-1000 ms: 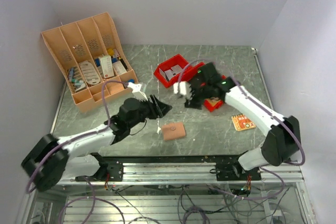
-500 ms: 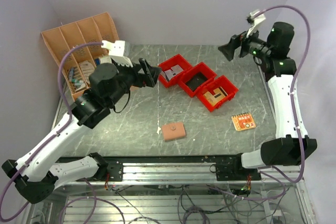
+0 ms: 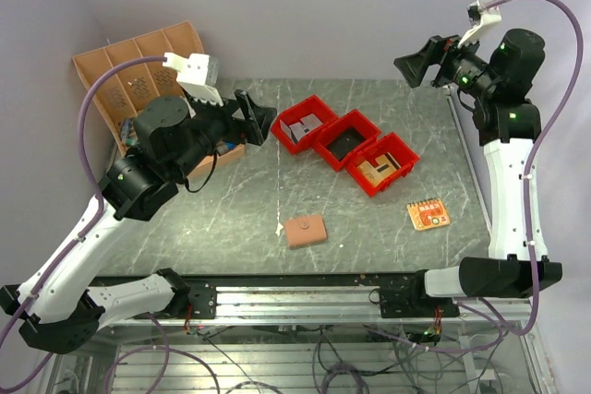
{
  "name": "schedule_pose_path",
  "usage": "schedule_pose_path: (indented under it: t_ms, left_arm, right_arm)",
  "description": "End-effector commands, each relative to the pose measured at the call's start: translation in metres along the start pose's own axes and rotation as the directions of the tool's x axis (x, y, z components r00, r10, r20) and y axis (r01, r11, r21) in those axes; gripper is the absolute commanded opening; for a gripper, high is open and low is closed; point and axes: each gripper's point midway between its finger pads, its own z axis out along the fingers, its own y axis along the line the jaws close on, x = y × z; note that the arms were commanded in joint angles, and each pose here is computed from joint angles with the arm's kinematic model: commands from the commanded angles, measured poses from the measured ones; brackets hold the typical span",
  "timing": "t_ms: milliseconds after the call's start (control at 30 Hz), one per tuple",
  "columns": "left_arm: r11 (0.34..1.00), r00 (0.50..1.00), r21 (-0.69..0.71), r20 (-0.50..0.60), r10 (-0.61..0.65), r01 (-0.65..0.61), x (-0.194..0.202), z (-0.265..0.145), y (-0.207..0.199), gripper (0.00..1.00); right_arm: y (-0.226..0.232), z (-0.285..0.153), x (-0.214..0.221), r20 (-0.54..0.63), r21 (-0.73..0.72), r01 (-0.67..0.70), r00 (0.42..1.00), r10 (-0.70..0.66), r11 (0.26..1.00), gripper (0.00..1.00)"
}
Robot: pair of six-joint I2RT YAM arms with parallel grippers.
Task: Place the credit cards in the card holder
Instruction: Reset both arms
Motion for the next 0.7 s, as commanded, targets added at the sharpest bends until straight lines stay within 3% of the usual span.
schedule_pose_path:
  t_ms: [0,667]
  left_arm:
    - [1.000,1.000,0.019,-0.016,0.011,-0.011,0.000,-0.005,-0.002,0.98]
    - [1.000,0.999,0.029,-0.049,0.012,-0.011,0.018,0.000,0.000,0.98]
  right_arm:
    - [0.001,-0.012,-0.012,0.019,0.036,-0.010,1.000,0.010,0.999,1.00]
    - [-0.009,-0.013,-0.004,0.019,0.008,-0.029,0.999,0.029,1.000,1.00]
